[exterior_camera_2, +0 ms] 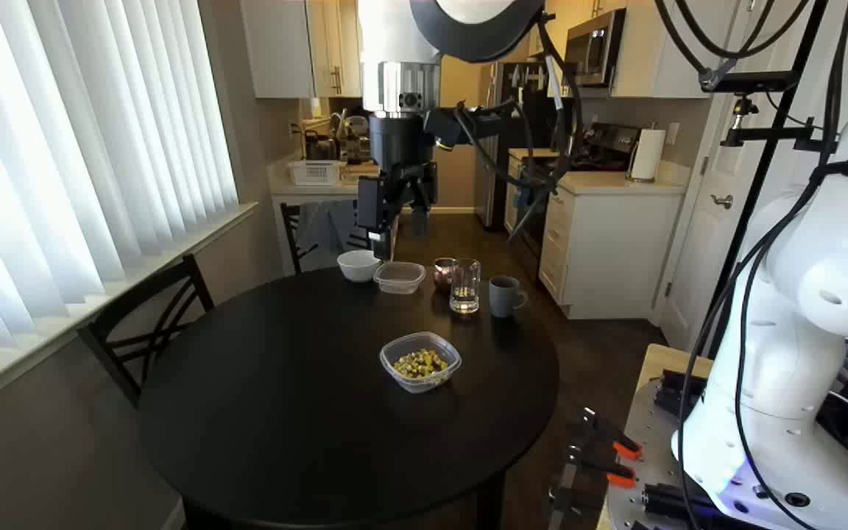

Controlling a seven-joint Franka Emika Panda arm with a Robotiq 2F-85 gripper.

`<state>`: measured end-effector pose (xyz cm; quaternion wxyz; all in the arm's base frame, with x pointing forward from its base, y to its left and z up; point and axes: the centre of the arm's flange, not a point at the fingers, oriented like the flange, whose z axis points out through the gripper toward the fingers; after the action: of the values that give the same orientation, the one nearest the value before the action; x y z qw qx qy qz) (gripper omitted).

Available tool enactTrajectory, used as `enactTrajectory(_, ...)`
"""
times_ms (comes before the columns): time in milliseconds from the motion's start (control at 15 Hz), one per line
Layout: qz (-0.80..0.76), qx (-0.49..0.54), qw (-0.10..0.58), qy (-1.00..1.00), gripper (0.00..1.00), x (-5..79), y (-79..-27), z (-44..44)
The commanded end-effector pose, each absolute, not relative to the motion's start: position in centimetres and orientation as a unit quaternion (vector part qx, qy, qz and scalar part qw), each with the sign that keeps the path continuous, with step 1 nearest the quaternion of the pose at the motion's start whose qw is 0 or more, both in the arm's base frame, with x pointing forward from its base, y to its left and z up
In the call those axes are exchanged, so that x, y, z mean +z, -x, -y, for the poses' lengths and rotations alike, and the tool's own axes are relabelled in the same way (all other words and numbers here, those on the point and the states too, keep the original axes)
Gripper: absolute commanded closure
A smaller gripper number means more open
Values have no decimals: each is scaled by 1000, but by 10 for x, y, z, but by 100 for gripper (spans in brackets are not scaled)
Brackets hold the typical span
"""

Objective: Pour the contents of the lunchbox onto the table

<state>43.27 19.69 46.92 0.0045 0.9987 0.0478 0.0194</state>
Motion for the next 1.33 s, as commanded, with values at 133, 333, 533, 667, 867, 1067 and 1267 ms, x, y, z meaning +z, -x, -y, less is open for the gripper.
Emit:
enactTrajectory(133,-48,19,4,-999,0,469,-433,-197)
enactTrajectory(333,-48,19,5,-999,0,469,-433,-197)
enactTrajectory(533,-48,19,5,-999,0,469,-433,-197)
enactTrajectory(667,-48,19,5,-999,0,469,-433,-197)
enactTrajectory(867,-48,19,5,-999,0,469,-433,-197)
enactTrajectory(1067,-45,29,-6,-999,0,472,-457,-204)
enactTrajectory(1267,-81,33,-30,-996,0,485,-496,-224)
